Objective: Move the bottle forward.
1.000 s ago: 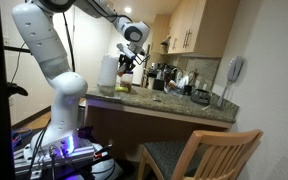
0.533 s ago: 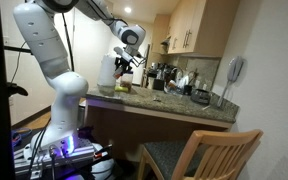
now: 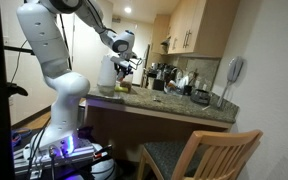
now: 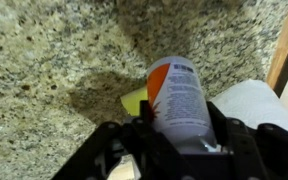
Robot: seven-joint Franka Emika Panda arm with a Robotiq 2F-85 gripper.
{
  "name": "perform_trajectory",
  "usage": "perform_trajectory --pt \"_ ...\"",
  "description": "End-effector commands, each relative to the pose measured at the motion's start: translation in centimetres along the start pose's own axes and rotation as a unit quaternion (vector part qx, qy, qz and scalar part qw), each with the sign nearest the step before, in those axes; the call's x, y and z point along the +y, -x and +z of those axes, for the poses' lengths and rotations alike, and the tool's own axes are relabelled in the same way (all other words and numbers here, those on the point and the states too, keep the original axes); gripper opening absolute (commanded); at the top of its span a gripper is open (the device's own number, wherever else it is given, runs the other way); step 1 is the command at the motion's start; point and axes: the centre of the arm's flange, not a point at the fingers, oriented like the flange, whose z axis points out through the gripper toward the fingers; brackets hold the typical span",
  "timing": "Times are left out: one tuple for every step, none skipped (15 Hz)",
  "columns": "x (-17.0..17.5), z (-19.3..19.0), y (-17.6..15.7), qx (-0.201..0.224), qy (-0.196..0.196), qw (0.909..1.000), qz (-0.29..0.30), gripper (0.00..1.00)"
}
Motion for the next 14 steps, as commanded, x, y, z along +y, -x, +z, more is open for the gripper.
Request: perform_trajectory --pt "-0.62 1.97 0.44 0.033 -0.011 0.999 -0.029 0.26" --pt "-0.91 2.24 0.46 0.035 -0.019 0.9987 -0.031 0.26" --pt "-1.06 1.27 -0.03 0.019 -0.006 0.9996 -0.018 0.51" --pt "-1.32 1.6 0.0 0.021 -0.011 0.9995 -0.021 0.51" --pt "-1.42 1.76 0.02 0.021 -0.012 0.9994 -0.023 0.51" --pt "-1.42 1.79 0.03 0.021 -0.012 0.9994 -0.023 0.51" --pt "-1.39 1.78 0.03 0.022 -0.012 0.9994 -0.023 0.26" --pt "-1.25 1.75 0.02 0.017 -0.018 0.9989 -0.039 0.26" --pt "-1.15 1.78 -0.02 0.015 -0.018 0.9982 -0.056 0.26" --pt "-1.16 1.87 -0.1 0.019 -0.025 0.9969 -0.072 0.26" --pt "-1.14 1.95 -0.19 0.025 -0.024 0.9952 -0.092 0.26" --pt "-1.15 1.98 -0.26 0.03 -0.024 0.9936 -0.106 0.26" --pt "-1.2 1.97 -0.24 0.029 -0.03 0.9923 -0.116 0.26" --pt "-1.16 1.96 -0.26 0.029 -0.038 0.9904 -0.129 0.26"
